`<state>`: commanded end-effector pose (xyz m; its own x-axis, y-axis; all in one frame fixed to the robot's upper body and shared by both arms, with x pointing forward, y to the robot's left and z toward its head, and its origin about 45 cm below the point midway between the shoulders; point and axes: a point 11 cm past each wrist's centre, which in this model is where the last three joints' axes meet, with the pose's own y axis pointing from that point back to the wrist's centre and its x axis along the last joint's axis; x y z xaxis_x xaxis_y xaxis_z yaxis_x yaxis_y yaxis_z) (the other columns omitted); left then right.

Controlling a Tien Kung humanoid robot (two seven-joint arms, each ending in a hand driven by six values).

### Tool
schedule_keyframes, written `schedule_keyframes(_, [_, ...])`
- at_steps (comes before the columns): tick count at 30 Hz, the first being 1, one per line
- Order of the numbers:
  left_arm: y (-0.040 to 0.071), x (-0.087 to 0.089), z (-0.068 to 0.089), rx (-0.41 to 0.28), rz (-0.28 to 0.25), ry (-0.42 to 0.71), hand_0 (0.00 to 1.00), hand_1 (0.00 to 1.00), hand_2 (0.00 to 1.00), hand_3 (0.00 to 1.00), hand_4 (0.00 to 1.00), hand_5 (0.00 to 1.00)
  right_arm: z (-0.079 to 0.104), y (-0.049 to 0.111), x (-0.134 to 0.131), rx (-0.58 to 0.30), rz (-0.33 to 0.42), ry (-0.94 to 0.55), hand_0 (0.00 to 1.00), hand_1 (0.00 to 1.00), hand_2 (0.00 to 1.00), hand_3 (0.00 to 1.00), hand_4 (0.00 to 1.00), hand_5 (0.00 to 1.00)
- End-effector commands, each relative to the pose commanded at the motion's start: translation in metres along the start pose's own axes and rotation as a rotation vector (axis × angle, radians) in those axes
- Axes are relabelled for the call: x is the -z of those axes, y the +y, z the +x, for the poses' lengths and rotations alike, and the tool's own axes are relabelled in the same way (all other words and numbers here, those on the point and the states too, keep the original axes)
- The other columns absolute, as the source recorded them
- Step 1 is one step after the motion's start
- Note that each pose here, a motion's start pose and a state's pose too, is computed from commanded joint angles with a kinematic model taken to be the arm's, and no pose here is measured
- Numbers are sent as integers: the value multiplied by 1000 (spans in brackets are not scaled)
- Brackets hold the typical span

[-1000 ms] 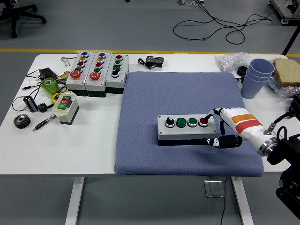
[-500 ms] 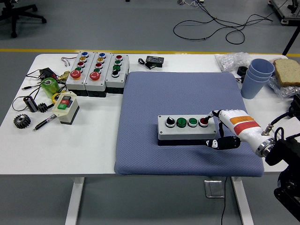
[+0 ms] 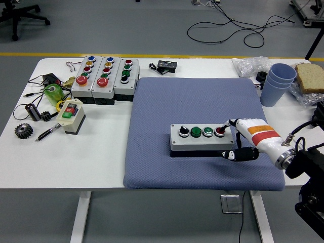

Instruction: Pick up the button,place it on the desk,press the button,press the button

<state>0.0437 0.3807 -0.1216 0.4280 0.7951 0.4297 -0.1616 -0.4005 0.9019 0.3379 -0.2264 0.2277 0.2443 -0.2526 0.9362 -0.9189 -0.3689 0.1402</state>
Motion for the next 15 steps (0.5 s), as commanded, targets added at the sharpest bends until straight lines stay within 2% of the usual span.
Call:
schedule_keyframes(7, [0, 0, 0, 0, 1, 0, 602, 633, 679, 547, 359, 703, 2, -6, 17, -9, 36, -12, 33, 2, 208, 637, 914, 487])
schedule_keyframes(15, [0, -1, 0, -1, -3, 2, 602, 632, 679, 547, 361, 701, -3, -12, 22, 14, 36, -12, 34, 2, 209, 638, 913, 487])
